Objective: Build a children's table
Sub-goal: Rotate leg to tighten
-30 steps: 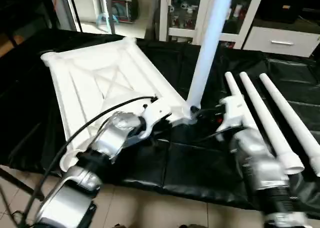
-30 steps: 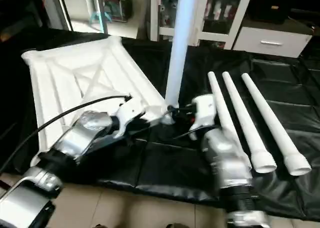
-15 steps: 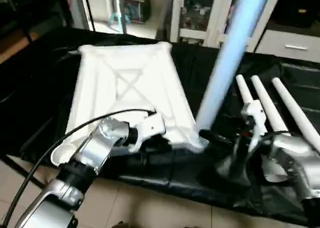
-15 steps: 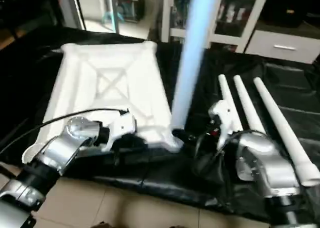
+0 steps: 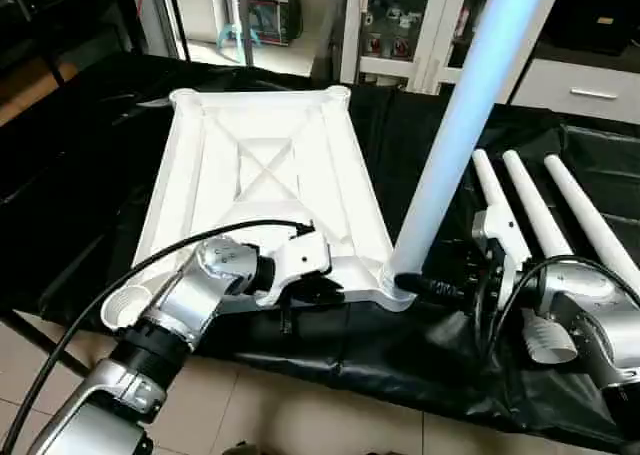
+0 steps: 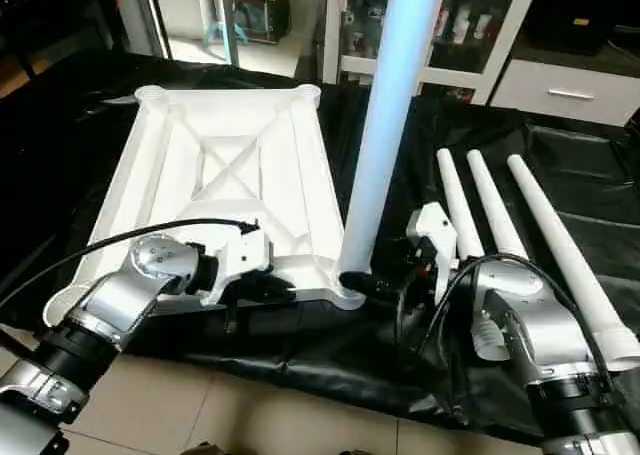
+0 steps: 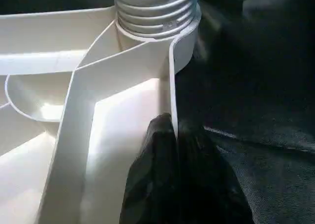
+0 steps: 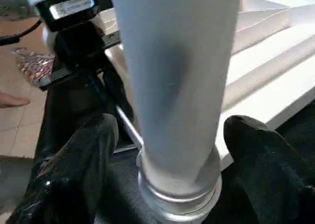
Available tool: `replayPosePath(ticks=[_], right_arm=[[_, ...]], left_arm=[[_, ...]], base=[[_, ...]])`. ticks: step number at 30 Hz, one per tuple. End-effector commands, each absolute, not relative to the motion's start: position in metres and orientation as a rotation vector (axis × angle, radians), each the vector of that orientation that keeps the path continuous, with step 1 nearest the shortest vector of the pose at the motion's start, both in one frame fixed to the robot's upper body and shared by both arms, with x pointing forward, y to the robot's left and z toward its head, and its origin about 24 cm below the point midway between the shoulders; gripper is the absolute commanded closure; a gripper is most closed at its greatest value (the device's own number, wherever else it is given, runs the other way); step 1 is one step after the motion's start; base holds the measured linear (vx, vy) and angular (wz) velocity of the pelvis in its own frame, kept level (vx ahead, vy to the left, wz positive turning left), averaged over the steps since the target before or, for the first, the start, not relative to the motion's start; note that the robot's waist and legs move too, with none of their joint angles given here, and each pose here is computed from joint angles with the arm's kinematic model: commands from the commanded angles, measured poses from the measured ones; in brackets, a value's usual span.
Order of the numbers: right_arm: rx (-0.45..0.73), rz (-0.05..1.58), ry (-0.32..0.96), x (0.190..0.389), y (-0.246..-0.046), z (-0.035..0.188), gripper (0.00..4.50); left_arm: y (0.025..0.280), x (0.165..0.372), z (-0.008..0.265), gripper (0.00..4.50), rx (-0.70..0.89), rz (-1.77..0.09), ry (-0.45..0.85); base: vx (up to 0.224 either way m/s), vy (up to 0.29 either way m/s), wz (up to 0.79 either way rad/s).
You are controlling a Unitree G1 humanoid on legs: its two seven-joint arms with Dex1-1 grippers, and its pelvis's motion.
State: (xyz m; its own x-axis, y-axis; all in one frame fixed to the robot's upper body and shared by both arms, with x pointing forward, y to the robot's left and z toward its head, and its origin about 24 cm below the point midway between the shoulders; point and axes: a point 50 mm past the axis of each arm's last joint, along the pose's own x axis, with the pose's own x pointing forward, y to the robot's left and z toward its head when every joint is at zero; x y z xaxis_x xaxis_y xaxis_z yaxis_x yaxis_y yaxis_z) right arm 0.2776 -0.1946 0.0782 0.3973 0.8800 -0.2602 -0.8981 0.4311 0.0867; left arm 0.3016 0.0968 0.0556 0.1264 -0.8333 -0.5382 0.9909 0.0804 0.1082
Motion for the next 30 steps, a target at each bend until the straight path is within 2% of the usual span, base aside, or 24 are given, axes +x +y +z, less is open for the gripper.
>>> replayPosePath(ticks=[1,3,5,14,20,24,25,30], right_arm=[[-0.108,1.14,0.273,0.28,-0.197,0.083,1.13],[-0.106,1.155,0.284,0.279,-0.198,0.082,1.55],[-0.109,1.162,0.289,0.279,-0.199,0.082,1.58],[-0.108,1.183,0.308,0.278,-0.199,0.078,2.39],[-0.079,1.171,0.308,0.278,-0.196,0.073,2.58],[-0.062,0.961,0.295,0.288,-0.195,0.058,2.61],[-0.062,0.961,0.295,0.288,-0.195,0.058,2.61],[-0.073,0.689,0.322,0.299,-0.184,0.038,2.62]], left_arm=[[0.089,0.296,0.058,4.5,0.514,-1.468,0.358],[0.089,0.296,0.057,4.5,0.513,-1.471,0.361],[0.089,0.295,0.057,4.5,0.514,-1.472,0.364],[0.091,0.295,0.057,4.5,0.516,-1.484,0.374],[0.09,0.294,0.057,4.5,0.515,-1.493,0.378],[0.086,0.299,0.058,4.5,0.497,-1.446,0.376],[0.086,0.299,0.058,4.5,0.497,-1.446,0.376],[0.079,0.32,0.057,4.5,0.497,-1.224,0.418]], base=[[0.0,0.0,0.0],[0.0,0.0,0.0],[0.0,0.0,0.0],[0.0,0.0,0.0],[0.0,0.0,0.0],[0.0,0.0,0.0],[0.0,0.0,0.0],[0.0,0.0,0.0]])
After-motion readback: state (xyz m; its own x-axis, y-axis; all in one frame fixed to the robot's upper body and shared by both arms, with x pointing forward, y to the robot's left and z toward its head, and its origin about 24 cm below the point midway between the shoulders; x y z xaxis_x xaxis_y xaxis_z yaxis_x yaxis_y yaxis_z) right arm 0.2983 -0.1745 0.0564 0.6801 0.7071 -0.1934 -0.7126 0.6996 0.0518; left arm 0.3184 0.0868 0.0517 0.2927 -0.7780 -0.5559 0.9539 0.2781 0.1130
